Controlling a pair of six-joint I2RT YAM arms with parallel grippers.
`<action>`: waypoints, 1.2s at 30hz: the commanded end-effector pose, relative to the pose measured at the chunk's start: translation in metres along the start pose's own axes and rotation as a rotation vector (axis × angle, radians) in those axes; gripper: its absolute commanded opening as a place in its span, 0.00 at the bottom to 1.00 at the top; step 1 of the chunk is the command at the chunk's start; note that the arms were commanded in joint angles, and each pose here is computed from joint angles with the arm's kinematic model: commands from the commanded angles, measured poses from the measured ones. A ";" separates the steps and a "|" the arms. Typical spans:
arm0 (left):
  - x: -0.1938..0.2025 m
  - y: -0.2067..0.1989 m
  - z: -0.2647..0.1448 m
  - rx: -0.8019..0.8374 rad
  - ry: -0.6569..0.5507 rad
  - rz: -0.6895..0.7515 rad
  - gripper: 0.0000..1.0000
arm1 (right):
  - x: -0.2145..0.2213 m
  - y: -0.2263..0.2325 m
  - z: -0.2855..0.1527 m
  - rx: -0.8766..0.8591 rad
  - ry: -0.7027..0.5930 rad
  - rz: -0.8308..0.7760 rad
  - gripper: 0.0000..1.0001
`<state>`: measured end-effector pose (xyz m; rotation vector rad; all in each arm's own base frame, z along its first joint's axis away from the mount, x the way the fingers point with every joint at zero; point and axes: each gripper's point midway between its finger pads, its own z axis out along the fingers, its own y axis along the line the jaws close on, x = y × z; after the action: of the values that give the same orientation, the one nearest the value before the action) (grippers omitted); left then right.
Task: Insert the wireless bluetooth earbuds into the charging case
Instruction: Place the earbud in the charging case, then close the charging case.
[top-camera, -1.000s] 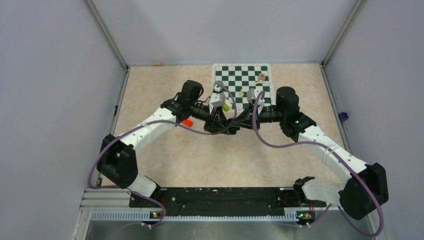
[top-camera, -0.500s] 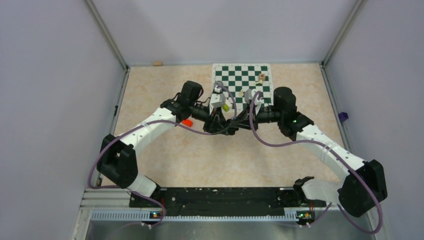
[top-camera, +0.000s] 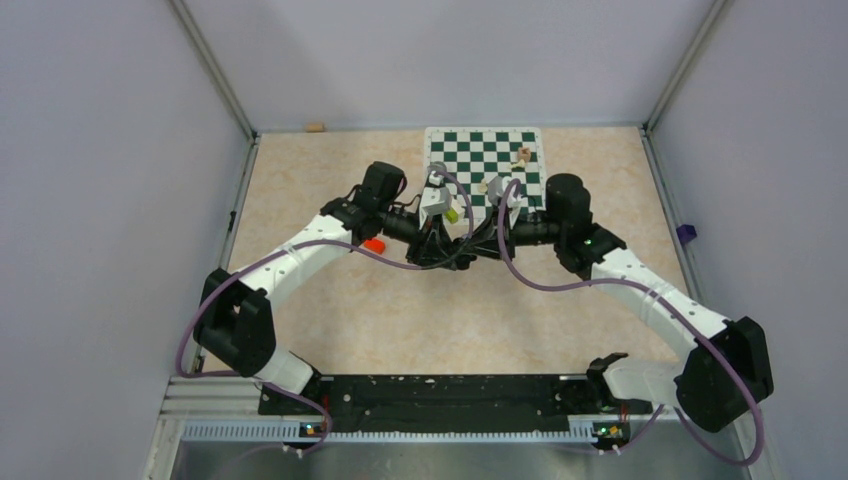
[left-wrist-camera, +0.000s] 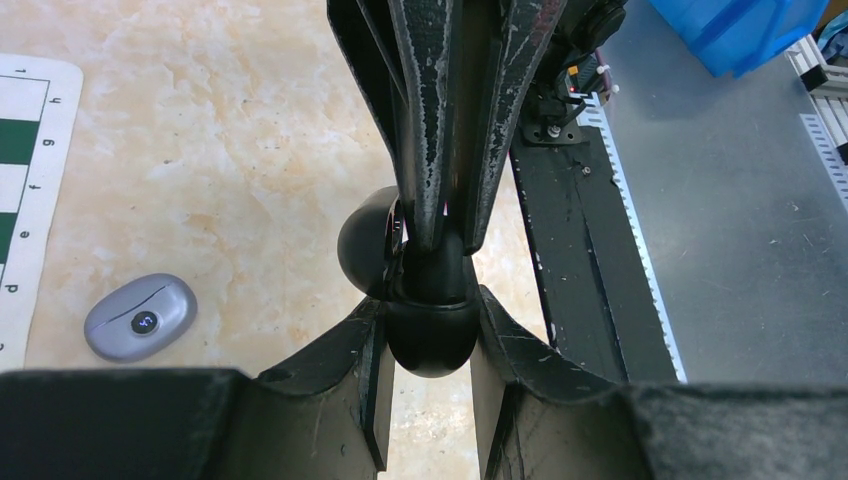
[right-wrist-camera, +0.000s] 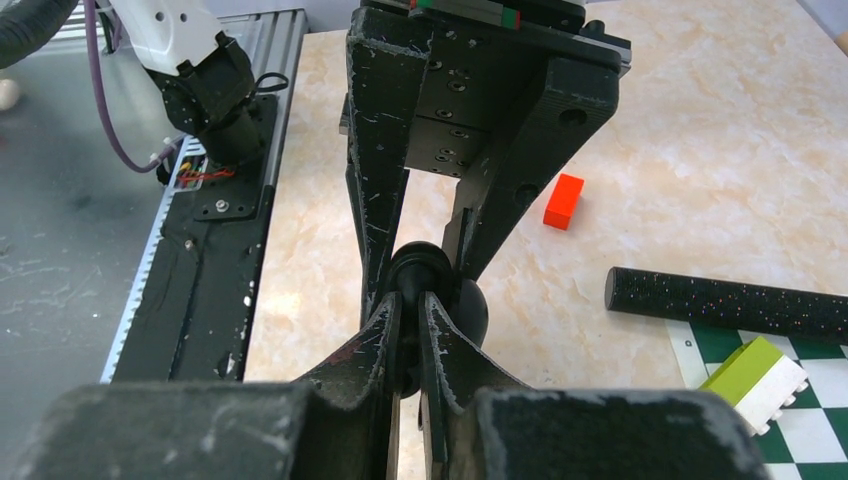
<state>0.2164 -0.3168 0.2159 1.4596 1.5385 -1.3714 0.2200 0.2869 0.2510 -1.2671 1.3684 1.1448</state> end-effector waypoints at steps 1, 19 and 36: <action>-0.034 -0.011 -0.001 0.058 -0.062 0.120 0.00 | -0.008 -0.005 0.007 0.012 -0.012 -0.039 0.11; -0.033 -0.011 -0.001 0.057 -0.060 0.118 0.00 | -0.036 -0.001 -0.007 0.068 -0.033 -0.145 0.29; -0.035 -0.013 -0.002 0.057 -0.061 0.127 0.00 | -0.069 -0.049 -0.061 0.426 -0.101 -0.214 0.76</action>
<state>0.2131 -0.3208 0.2273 1.4845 1.4743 -1.3888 0.2395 0.2500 0.3096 -1.1350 1.2756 0.8585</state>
